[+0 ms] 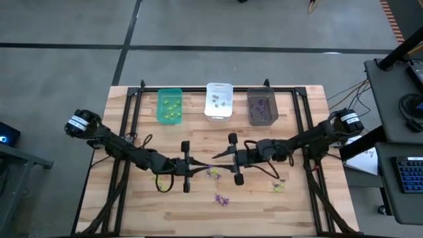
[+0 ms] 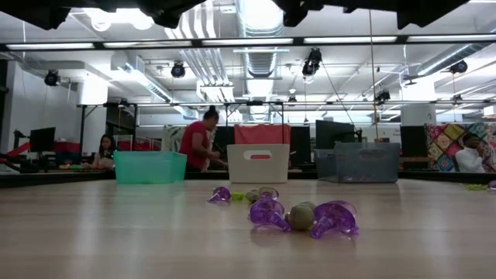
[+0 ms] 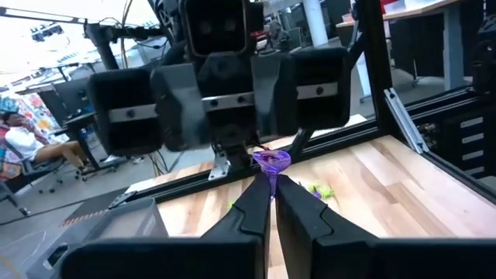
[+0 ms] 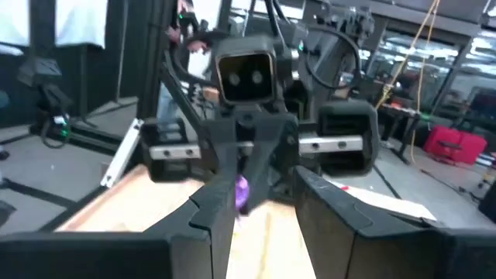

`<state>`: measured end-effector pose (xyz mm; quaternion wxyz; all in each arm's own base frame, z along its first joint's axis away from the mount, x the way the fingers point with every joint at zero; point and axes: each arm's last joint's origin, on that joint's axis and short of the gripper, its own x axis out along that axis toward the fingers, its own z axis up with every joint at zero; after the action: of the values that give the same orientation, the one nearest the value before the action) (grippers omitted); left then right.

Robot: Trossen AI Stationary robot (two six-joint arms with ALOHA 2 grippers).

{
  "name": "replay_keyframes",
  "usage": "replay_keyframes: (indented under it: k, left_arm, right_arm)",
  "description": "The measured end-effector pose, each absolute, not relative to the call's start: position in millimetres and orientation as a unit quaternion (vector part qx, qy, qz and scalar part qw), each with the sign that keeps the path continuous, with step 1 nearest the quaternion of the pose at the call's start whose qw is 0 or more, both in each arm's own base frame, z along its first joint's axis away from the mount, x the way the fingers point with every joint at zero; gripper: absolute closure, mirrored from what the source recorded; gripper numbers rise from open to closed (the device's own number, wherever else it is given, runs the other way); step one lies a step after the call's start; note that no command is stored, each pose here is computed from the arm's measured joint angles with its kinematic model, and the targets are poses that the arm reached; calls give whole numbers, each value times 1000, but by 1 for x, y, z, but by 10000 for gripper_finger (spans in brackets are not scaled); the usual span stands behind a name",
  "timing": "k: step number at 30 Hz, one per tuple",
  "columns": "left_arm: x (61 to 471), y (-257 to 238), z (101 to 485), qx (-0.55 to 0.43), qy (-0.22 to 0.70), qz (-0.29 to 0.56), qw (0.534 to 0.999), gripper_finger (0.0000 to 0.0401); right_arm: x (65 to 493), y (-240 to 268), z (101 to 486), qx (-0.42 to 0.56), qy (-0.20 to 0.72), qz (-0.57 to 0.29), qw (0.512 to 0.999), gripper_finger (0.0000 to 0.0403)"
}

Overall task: Sort Halloween decoration
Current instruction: Put the purple witch hat toy into the gray bin

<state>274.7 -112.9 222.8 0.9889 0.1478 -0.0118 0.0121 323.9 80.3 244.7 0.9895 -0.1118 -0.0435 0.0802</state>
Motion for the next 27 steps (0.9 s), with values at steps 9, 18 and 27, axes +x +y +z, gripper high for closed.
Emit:
replay_keyframes:
  k: [9, 18, 27]
  left_arm:
    - [278, -104, 223, 145, -13, 30, 989, 401]
    - [282, -95, 225, 136, -17, 50, 989, 401]
    - [282, -95, 227, 134, -22, 50, 989, 401]
  right_arm:
    - [331, 66, 243, -75, -36, 96, 992, 280]
    - [332, 58, 239, -66, -12, 86, 994, 280]
    - [332, 57, 238, -73, -9, 85, 994, 280]
